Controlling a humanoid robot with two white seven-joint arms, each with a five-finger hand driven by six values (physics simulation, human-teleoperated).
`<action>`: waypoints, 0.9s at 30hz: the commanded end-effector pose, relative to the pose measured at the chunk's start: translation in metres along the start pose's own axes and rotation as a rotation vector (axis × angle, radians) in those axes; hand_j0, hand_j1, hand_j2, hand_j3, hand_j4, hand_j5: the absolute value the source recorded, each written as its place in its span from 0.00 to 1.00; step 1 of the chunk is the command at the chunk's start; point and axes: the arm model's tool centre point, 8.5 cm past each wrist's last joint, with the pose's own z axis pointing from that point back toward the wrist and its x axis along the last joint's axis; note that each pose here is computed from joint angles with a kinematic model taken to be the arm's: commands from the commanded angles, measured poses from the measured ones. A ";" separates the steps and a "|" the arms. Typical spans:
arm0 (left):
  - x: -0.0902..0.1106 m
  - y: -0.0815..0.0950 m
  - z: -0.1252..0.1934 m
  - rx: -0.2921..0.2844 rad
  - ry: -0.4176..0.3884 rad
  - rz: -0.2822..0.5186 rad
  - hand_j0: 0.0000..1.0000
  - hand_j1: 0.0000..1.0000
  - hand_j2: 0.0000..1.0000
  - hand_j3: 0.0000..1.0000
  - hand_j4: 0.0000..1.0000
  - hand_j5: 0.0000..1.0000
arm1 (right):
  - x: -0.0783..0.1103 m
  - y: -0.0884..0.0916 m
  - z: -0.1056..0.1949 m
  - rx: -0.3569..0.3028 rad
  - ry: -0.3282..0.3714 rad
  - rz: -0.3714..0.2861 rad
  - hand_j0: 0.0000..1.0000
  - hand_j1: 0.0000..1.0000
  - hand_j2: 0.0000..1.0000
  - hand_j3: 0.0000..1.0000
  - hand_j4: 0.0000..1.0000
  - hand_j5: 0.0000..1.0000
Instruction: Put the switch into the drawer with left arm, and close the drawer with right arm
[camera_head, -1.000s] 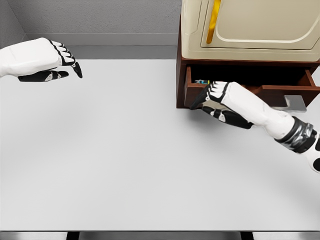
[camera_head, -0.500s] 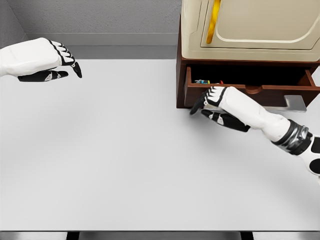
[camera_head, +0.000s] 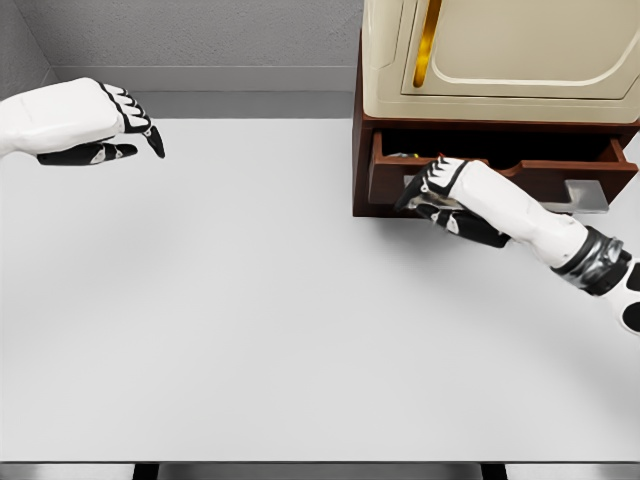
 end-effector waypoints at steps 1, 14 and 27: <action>0.000 0.001 0.000 0.004 0.000 0.004 0.53 0.53 0.53 0.53 0.53 0.53 | -0.001 -0.003 0.001 -0.008 0.004 -0.003 0.52 0.52 0.52 0.52 0.52 0.52; -0.001 0.001 0.001 0.005 0.002 0.004 0.53 0.53 0.53 0.53 0.53 0.53 | 0.039 -0.007 -0.012 0.000 -0.122 0.016 0.46 0.46 0.46 0.46 0.46 0.46; -0.003 -0.001 0.002 0.003 0.009 0.009 0.53 0.53 0.53 0.53 0.53 0.53 | 0.036 0.015 0.005 0.037 -0.079 -0.037 0.42 0.42 0.42 0.42 0.42 0.42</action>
